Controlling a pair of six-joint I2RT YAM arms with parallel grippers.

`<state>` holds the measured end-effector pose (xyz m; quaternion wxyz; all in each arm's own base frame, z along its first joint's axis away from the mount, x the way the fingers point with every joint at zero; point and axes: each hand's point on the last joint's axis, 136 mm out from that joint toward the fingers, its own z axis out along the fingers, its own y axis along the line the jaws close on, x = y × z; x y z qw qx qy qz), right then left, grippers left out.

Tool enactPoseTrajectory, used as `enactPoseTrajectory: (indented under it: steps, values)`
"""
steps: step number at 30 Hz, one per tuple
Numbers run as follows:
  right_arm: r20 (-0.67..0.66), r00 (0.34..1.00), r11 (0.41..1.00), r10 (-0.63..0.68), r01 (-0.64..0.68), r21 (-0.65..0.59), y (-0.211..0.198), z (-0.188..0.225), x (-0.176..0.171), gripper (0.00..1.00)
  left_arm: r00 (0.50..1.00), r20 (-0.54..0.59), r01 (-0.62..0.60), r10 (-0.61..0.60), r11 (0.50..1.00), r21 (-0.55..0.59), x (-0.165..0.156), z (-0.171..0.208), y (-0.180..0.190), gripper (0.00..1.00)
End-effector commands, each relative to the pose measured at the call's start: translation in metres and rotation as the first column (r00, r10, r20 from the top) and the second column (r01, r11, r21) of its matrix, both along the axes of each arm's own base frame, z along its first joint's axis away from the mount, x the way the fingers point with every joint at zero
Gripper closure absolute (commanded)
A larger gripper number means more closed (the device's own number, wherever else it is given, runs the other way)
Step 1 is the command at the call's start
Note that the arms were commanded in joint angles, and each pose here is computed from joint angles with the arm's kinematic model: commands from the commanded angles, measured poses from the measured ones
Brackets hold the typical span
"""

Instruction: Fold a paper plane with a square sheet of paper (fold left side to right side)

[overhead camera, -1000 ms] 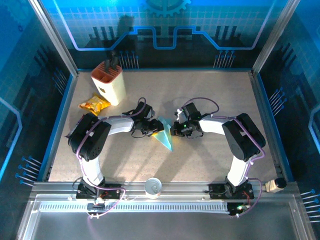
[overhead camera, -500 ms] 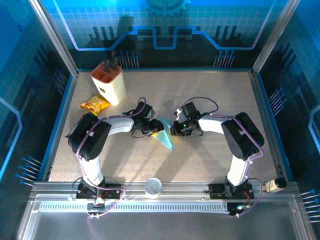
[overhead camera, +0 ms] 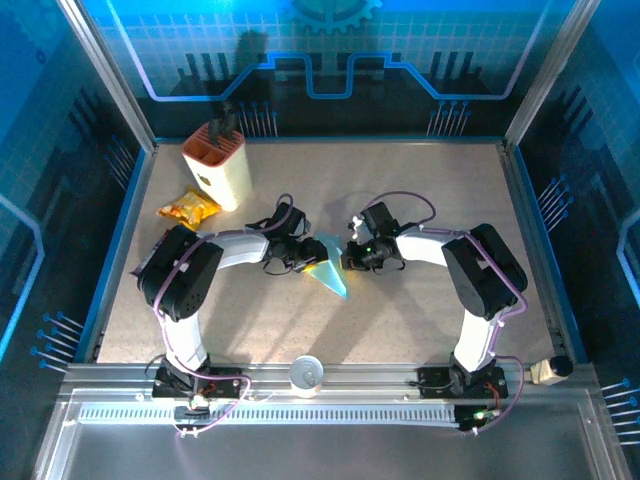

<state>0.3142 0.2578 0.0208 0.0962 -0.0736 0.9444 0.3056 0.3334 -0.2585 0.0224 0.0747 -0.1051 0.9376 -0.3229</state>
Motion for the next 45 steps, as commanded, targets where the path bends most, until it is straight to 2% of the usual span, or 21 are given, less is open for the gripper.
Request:
enactPoseTrajectory:
  steps: [1, 14, 22, 29, 36, 39, 45]
  values:
    - [0.0, 1.0, 1.0, 0.006, -0.006, -0.028, -0.003, -0.003, 0.004, 0.92, 0.998, -0.054, 0.014, -0.01, 0.997, 0.08, -0.011, -0.022, 0.009, 0.59]
    - [-0.006, 1.0, 0.999, 0.021, -0.021, -0.042, 0.002, -0.009, 0.004, 0.92, 0.998, -0.054, 0.014, -0.01, 0.997, 0.08, -0.011, -0.022, 0.009, 0.59]
    - [-0.045, 0.999, 0.994, 0.022, -0.027, -0.11, -0.004, -0.027, -0.005, 0.92, 0.999, -0.047, 0.012, -0.009, 0.997, 0.075, -0.01, -0.019, 0.009, 0.57]
    - [-0.089, 0.996, 0.983, 0.01, -0.026, -0.18, -0.014, -0.043, -0.016, 0.92, 1.0, 0.009, 0.012, -0.013, 0.999, 0.052, 0.0, 0.004, 0.006, 0.53]
    - [-0.096, 0.995, 0.98, 0.015, -0.034, -0.196, -0.015, -0.046, -0.02, 0.92, 0.997, 0.079, 0.009, -0.01, 1.0, 0.018, 0.013, 0.039, 0.003, 0.51]
    - [-0.097, 0.995, 0.98, 0.015, -0.034, -0.197, -0.014, -0.047, -0.02, 0.92, 0.996, 0.09, 0.016, -0.017, 1.0, 0.004, 0.016, 0.046, 0.0, 0.58]
    - [-0.096, 0.995, 0.979, 0.012, -0.031, -0.199, -0.014, -0.046, -0.019, 0.91, 0.996, 0.081, 0.048, -0.045, 0.998, -0.035, 0.02, 0.048, -0.016, 0.79]
